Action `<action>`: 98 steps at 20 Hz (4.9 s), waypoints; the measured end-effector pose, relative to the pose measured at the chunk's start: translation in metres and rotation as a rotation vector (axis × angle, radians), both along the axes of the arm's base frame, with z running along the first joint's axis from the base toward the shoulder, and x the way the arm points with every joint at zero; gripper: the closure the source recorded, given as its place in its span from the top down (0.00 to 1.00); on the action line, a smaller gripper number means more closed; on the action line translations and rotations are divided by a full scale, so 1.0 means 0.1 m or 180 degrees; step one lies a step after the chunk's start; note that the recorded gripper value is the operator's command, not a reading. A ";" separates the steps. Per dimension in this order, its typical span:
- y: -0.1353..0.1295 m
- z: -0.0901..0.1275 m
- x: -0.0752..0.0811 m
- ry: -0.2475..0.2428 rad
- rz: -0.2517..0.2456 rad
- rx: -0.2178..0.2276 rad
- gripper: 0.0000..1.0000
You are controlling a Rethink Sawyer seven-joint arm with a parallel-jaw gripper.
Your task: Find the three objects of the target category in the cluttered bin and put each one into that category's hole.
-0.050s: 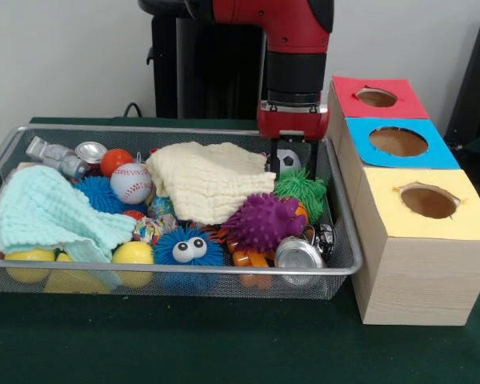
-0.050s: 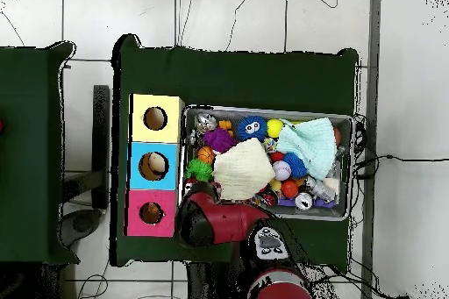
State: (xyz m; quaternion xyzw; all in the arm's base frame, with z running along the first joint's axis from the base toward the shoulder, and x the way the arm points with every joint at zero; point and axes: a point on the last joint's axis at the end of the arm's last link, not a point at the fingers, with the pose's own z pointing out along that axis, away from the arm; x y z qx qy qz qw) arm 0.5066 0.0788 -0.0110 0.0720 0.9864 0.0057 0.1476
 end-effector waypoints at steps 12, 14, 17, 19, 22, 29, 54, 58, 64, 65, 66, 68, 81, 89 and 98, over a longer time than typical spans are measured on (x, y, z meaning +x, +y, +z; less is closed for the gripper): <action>0.00 0.15 0.47 -0.0101 0.0068 -0.0114 1.00; -0.01 0.19 0.54 -0.0100 0.0064 -0.0132 1.00; -0.04 0.26 0.65 -0.0093 0.0057 -0.0158 1.00; -0.05 0.30 0.71 -0.0076 0.0050 -0.0175 1.00; -0.07 0.35 0.75 -0.0073 0.0045 -0.0187 1.00; -0.13 0.17 0.66 -0.0088 0.0038 -0.0215 1.00; -0.05 -0.18 0.45 -0.0549 0.0135 -0.0232 0.00; -0.05 -0.19 0.45 -0.0546 0.0130 -0.0231 0.00; -0.06 -0.19 0.45 -0.0547 0.0119 -0.0225 0.00; -0.06 -0.19 0.46 -0.0547 0.0118 -0.0224 0.00; -0.07 -0.19 0.46 -0.0547 0.0113 -0.0221 0.00; -0.08 -0.19 0.46 -0.0548 0.0105 -0.0214 0.00; -0.25 0.22 0.48 0.0167 -0.0163 -0.0090 0.00; -0.32 0.74 0.46 0.0501 -0.0266 -0.0128 0.00; -0.06 1.20 0.45 0.0514 -0.0330 -0.0075 0.00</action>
